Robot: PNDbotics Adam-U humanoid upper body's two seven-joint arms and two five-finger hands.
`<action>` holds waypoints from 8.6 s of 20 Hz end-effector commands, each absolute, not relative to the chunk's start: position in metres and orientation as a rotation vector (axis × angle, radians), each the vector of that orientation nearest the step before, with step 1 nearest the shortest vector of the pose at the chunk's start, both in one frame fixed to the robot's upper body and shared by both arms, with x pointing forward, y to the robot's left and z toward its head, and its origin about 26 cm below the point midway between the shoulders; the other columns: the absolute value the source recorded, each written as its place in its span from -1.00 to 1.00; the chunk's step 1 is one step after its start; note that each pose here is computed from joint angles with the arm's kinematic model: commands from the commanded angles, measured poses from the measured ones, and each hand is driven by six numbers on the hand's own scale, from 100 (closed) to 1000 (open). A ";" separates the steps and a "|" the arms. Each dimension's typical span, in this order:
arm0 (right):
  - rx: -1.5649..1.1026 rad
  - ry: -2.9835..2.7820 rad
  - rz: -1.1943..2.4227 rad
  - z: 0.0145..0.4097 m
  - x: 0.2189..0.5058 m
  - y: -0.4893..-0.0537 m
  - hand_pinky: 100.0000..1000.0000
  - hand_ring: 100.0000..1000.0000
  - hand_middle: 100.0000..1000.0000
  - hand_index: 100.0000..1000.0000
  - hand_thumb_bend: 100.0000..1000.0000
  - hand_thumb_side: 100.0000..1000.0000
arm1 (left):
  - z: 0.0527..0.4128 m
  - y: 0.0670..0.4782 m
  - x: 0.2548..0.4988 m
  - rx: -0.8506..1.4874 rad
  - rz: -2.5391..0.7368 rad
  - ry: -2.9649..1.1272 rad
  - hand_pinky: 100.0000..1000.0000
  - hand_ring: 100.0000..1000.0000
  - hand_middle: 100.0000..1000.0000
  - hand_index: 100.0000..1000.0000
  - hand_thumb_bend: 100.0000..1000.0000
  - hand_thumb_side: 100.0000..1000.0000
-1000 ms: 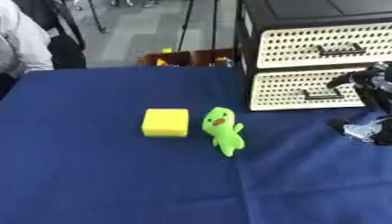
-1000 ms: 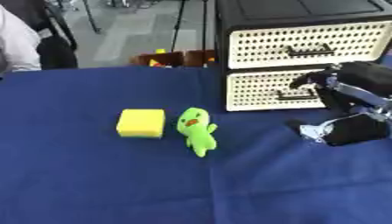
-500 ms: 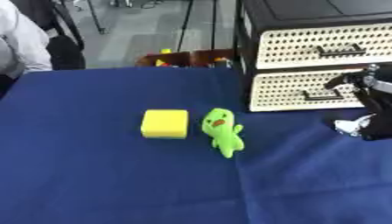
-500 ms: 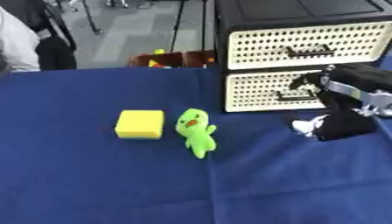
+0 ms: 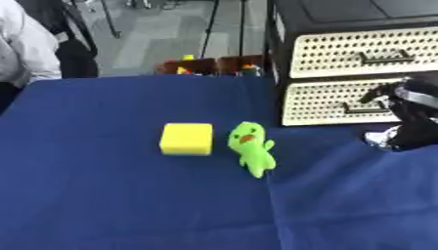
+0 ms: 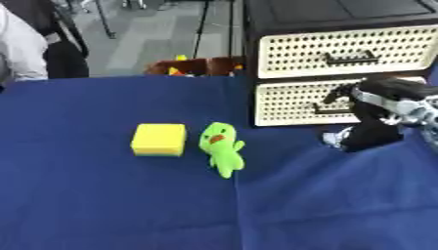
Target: Pick up objects from table and place into drawer.
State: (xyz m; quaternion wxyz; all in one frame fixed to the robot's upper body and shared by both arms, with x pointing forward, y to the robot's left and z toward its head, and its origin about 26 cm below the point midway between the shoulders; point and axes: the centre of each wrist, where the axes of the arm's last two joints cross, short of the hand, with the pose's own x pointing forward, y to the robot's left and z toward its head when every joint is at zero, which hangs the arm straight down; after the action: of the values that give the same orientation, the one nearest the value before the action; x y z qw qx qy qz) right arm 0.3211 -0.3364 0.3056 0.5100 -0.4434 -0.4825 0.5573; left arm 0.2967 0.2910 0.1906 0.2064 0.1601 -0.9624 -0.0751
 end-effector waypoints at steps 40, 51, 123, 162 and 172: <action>-1.156 -1.019 1.212 0.283 0.365 -0.379 -1.00 -0.83 -0.79 0.55 -0.69 0.00 | 0.195 0.287 0.296 0.417 -0.196 -2.697 -0.07 0.38 0.40 0.72 -0.89 0.85; -1.150 -1.015 1.254 0.275 0.343 -0.372 -1.00 -0.84 -0.80 0.49 -0.74 0.02 | 0.196 0.287 0.296 0.416 -0.193 -2.700 -0.06 0.38 0.40 0.72 -0.89 0.85; -1.227 -1.241 1.317 0.261 0.278 -0.345 -1.00 -0.60 -0.48 0.76 -0.60 0.53 | 0.193 0.287 0.296 0.423 -0.179 -2.682 -0.06 0.41 0.40 0.71 -0.93 0.87; -1.131 -1.110 1.290 0.246 0.275 -0.351 -1.00 -0.74 -0.64 0.53 -0.70 0.41 | 0.193 0.287 0.295 0.419 -0.173 -2.675 -0.05 0.42 0.40 0.71 -0.95 0.87; -1.247 -1.127 1.313 0.242 0.274 -0.353 -1.00 -0.70 -0.60 0.64 -0.73 0.52 | 0.192 0.288 0.295 0.420 -0.173 -2.669 -0.05 0.42 0.40 0.70 -0.95 0.87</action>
State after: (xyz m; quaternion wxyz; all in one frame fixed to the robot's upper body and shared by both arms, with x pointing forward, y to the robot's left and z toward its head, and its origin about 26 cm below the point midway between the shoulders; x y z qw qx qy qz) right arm 0.2753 -0.3512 0.2338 0.4975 -0.4942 -0.4652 0.5401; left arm 0.2971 0.2858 0.1864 0.2239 0.1481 -0.9613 -0.0617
